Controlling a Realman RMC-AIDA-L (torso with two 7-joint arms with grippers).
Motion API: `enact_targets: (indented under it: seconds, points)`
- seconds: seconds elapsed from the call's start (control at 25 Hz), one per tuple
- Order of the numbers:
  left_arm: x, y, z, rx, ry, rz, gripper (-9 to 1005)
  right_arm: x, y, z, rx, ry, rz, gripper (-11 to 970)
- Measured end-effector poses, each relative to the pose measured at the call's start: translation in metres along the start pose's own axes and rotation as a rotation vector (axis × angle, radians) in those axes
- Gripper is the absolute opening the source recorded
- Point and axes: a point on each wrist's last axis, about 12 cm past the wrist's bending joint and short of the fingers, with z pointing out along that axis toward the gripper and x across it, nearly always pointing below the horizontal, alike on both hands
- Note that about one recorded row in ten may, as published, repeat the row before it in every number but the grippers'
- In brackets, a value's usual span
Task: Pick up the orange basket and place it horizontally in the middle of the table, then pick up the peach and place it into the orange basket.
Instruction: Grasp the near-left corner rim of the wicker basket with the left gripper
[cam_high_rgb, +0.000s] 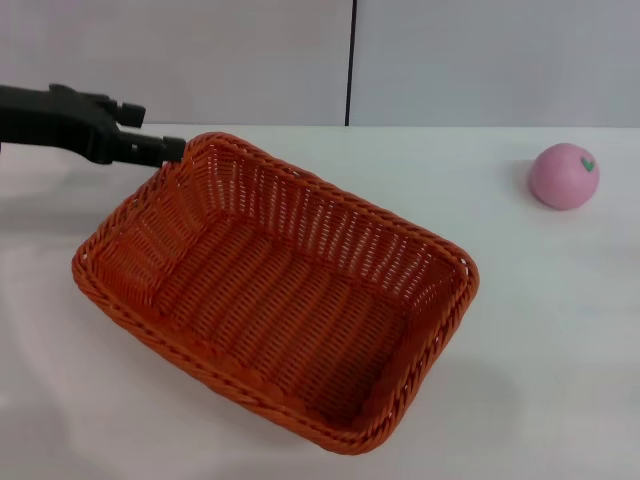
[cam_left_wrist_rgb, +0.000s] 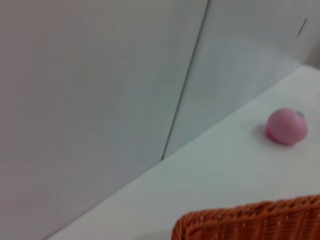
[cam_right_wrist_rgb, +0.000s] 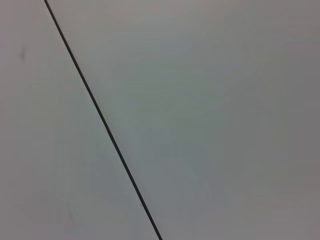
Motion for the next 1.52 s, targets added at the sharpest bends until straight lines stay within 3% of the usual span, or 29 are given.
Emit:
enact_targets:
  seconds: [0.04,0.6,1.28,1.52]
  points:
    - [0.007,-0.001,0.006,-0.017,0.065,-0.018,794,0.0,0.0,0.0,0.003,0.003,0.001,390]
    - [0.011,-0.002,0.025,-0.059,0.204,-0.024,805,0.003,0.0,0.004,0.002,0.022,0.001,390]
    - [0.017,-0.002,0.041,-0.065,0.3,-0.029,800,0.007,-0.001,0.007,0.028,0.056,-0.001,390]
    - [0.017,0.004,0.04,-0.128,0.332,-0.057,762,0.008,-0.002,0.008,0.036,0.063,-0.001,391]
